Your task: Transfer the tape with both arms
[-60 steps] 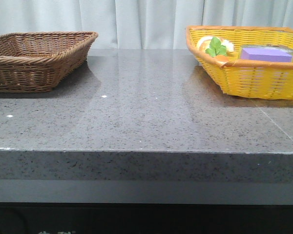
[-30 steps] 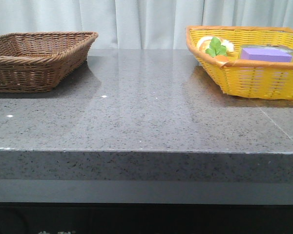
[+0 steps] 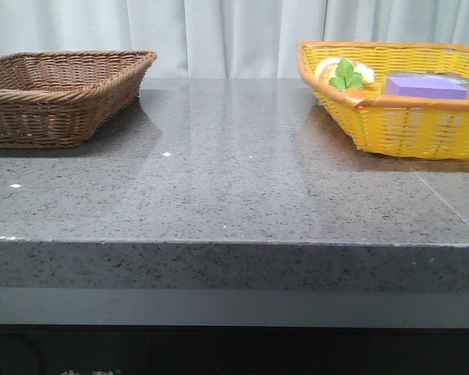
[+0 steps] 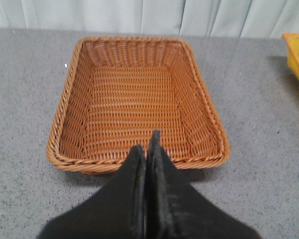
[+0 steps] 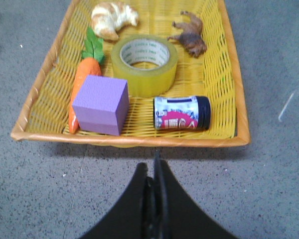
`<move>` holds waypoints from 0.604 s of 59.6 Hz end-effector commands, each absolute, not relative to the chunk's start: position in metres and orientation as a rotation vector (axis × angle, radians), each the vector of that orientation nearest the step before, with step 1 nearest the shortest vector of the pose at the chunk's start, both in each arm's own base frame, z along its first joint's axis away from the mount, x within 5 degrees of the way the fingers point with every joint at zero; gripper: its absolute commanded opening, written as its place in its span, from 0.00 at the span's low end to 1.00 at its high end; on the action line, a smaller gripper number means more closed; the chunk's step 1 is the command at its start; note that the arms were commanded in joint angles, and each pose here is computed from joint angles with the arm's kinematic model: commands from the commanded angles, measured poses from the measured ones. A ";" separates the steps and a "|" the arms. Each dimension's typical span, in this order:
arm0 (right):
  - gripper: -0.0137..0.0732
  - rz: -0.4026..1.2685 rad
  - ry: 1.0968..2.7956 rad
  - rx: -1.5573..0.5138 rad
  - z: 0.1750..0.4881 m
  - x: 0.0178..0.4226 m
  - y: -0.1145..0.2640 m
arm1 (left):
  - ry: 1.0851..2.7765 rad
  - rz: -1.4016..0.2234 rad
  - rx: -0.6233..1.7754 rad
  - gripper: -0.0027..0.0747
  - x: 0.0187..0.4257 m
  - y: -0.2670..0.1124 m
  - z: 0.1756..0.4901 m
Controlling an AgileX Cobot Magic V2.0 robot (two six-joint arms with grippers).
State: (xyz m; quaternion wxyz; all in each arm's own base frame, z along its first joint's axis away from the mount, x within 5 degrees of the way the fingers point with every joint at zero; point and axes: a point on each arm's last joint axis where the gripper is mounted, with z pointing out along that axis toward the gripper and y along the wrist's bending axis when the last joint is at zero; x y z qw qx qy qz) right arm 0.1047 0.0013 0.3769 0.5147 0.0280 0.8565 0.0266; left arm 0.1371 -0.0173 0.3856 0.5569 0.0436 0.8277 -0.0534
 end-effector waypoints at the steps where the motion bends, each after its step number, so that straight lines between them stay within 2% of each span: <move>1: 0.09 0.034 2.016 0.045 0.387 0.112 0.000 | 1.885 -0.123 0.106 0.01 0.147 -0.019 0.396; 6: 0.20 0.028 2.049 0.036 0.383 0.116 0.000 | 1.907 -0.120 0.108 0.04 0.153 -0.019 0.393; 10: 0.37 0.025 2.063 0.030 0.382 0.119 0.000 | 1.920 -0.120 0.109 0.13 0.156 -0.019 0.391; 15: 0.63 0.025 2.064 0.030 0.382 0.120 0.000 | 1.917 -0.119 0.108 0.35 0.157 -0.020 0.391; 19: 0.76 0.025 2.060 0.030 0.382 0.120 0.000 | 1.909 -0.119 0.107 0.56 0.158 -0.019 0.392; 23: 0.81 0.023 2.054 0.030 0.383 0.121 0.000 | 1.899 -0.119 0.106 0.70 0.158 -0.019 0.392; 25: 0.80 0.022 2.050 0.030 0.384 0.122 0.000 | 1.895 -0.119 0.105 0.73 0.158 -0.019 0.393; 36: 0.77 0.041 2.075 0.066 0.393 0.141 -0.001 | 1.864 -0.176 0.173 0.74 0.157 -0.032 0.395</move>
